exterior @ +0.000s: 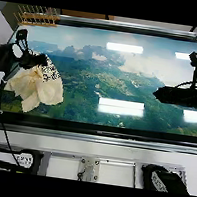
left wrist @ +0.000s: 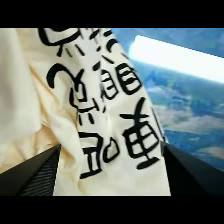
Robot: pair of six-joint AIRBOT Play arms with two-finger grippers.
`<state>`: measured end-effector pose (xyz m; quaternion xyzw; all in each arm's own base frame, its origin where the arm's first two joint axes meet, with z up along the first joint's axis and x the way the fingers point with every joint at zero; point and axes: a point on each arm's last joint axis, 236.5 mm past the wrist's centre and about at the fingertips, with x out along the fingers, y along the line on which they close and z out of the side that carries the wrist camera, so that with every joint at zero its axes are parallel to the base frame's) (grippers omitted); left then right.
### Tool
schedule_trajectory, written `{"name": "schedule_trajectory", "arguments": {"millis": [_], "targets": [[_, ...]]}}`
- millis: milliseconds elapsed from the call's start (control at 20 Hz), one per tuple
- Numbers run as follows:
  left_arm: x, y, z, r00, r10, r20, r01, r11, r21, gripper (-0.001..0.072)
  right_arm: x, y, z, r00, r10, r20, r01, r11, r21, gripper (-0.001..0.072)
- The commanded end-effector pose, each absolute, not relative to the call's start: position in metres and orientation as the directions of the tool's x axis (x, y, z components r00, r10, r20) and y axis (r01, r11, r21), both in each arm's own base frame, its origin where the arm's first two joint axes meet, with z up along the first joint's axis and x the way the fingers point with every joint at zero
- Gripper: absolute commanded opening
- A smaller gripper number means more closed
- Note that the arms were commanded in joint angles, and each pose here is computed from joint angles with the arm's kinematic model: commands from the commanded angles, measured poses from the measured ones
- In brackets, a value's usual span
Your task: Fold the clothes and pants, and hang the long-sleeved shirts on hangers.
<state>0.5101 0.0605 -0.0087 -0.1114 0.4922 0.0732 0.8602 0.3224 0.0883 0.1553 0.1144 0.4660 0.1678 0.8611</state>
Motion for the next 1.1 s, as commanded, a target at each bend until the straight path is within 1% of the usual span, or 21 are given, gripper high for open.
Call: {"name": "schedule_trajectory", "arguments": {"millis": [0, 200, 250, 300, 350, 450, 550, 650, 750, 900, 1050], "targets": [[0.515, 0.082, -0.075, 0.43, 0.037, -0.902, -0.288, 0.952, -0.099, 0.0685, 0.322, 0.089, 0.155, 0.509, 0.396, -0.764, -0.183, 0.917, 0.354, 0.0016], [0.514, 0.067, -0.111, 0.381, 0.019, -0.924, -0.275, 0.957, -0.094, 0.0684, 0.322, 0.089, 0.155, 0.509, 0.396, -0.764, -0.183, 0.917, 0.354, 0.0016], [0.513, 0.066, -0.112, 0.377, 0.017, -0.926, -0.294, 0.95, -0.102, 0.0591, 0.322, 0.089, 0.155, 0.509, 0.396, -0.764, -0.183, 0.917, 0.354, 0.0017], [0.514, 0.062, -0.109, 0.381, 0.015, -0.924, -0.303, 0.947, -0.11, 0.0265, 0.322, 0.089, 0.155, 0.509, 0.396, -0.764, -0.183, 0.917, 0.354, 0.0016], [0.516, 0.061, -0.101, 0.396, 0.014, -0.918, -0.302, 0.946, -0.116, 0.0003, 0.322, 0.088, 0.155, 0.509, 0.396, -0.764, -0.183, 0.917, 0.353, 0.0016], [0.522, 0.043, -0.064, 0.454, -0.016, -0.891, -0.281, 0.946, -0.16, 0.0003, 0.322, 0.089, 0.155, 0.509, 0.396, -0.764, -0.183, 0.917, 0.354, 0.0016], [0.522, -0.001, -0.012, 0.52, -0.087, -0.85, -0.213, 0.95, -0.227, 0.0003, 0.322, 0.089, 0.155, 0.509, 0.396, -0.764, -0.183, 0.917, 0.354, 0.0016], [0.508, -0.07, 0.039, 0.555, -0.2, -0.807, -0.095, 0.949, -0.3, 0.0004, 0.322, 0.089, 0.155, 0.509, 0.396, -0.764, -0.183, 0.917, 0.354, 0.0016], [0.488, -0.14, 0.074, 0.567, -0.307, -0.764, 0.046, 0.938, -0.343, 0.0004, 0.322, 0.089, 0.155, 0.509, 0.396, -0.764, -0.183, 0.917, 0.354, 0.0016], [0.458, -0.251, 0.107, 0.576, -0.457, -0.677, 0.258, 0.888, -0.38, 0.0004, 0.323, 0.089, 0.156, 0.513, 0.398, -0.76, -0.183, 0.917, 0.356, 0.0016], [0.447, -0.34, 0.121, 0.609, -0.576, -0.546, 0.341, 0.811, -0.475, 0.0004, 0.324, 0.089, 0.157, 0.515, 0.398, -0.759, -0.183, 0.916, 0.357, 0.0016]]}}
